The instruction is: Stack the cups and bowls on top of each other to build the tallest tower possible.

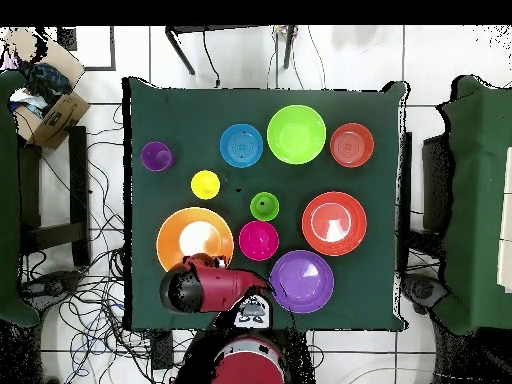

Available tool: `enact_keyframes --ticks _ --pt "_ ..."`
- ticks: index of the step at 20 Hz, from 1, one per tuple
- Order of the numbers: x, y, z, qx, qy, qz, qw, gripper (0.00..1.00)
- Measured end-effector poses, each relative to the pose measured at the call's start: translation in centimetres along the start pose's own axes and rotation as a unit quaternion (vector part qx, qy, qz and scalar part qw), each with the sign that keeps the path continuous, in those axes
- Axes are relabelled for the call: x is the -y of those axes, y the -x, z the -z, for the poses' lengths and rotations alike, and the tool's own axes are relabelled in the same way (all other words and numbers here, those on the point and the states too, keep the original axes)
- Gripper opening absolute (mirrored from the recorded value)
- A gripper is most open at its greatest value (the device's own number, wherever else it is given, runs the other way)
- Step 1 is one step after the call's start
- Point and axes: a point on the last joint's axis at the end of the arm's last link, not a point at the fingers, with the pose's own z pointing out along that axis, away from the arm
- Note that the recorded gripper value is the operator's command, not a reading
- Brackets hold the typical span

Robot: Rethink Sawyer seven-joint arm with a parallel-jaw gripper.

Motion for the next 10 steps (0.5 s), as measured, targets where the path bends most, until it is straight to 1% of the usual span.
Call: enact_keyframes --ticks 3,6,10 --pt "0.3 0.8 0.8 0.011 0.000 -0.003 0.9999 1.00" --pt "0.5 2.1 2.3 0.030 0.001 -0.006 0.9995 1.00" --pt "0.9 3.1 3.4 0.044 0.001 -0.011 0.9990 1.00"
